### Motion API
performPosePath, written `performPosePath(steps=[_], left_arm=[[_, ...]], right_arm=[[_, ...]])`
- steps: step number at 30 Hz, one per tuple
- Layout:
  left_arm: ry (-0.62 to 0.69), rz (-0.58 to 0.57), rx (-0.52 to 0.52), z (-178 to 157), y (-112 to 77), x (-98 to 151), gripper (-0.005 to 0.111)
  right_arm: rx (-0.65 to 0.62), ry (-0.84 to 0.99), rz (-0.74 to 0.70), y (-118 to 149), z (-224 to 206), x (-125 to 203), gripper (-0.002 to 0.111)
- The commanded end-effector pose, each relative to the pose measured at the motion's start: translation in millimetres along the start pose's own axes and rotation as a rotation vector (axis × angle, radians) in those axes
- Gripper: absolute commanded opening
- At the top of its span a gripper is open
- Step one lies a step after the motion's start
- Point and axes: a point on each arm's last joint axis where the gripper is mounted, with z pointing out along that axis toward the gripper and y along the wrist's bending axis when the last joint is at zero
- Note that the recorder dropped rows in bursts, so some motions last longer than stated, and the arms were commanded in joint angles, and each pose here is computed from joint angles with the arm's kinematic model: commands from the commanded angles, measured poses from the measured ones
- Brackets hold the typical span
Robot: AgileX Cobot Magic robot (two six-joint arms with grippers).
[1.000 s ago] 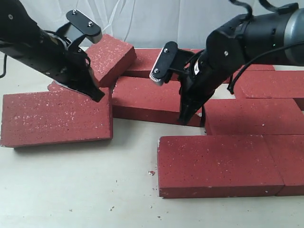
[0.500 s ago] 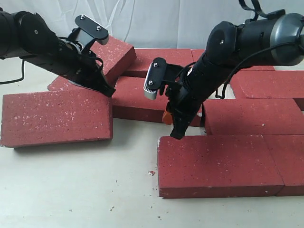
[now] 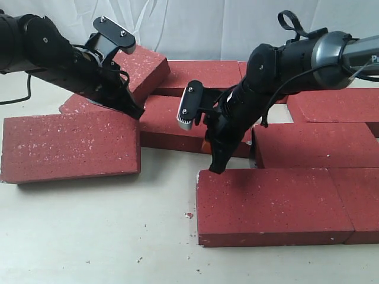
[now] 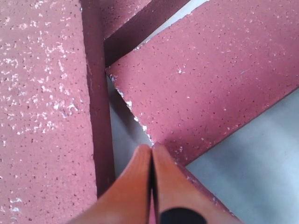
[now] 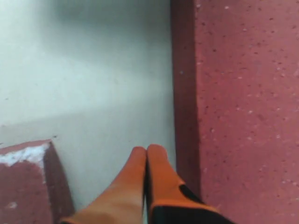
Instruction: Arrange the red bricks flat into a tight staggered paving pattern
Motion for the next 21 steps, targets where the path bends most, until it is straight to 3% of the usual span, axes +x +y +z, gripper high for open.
performPosePath(steps=[1, 11, 21], left_arm=[[-0.026, -0.012, -0.015, 0, 2.8, -3, 0.000], [-0.029, -0.015, -0.015, 0, 2.8, -4, 0.000], [-0.044, -0.015, -0.027, -1, 3.9, -5, 0.000]], right_arm=[[0.091, -0.013, 0.000, -11, 3, 1, -0.001], [0.185, -0.023, 0.114, -33, 3, 17, -0.001], [0.285, -0.099, 0.159, -43, 1, 11, -0.001]])
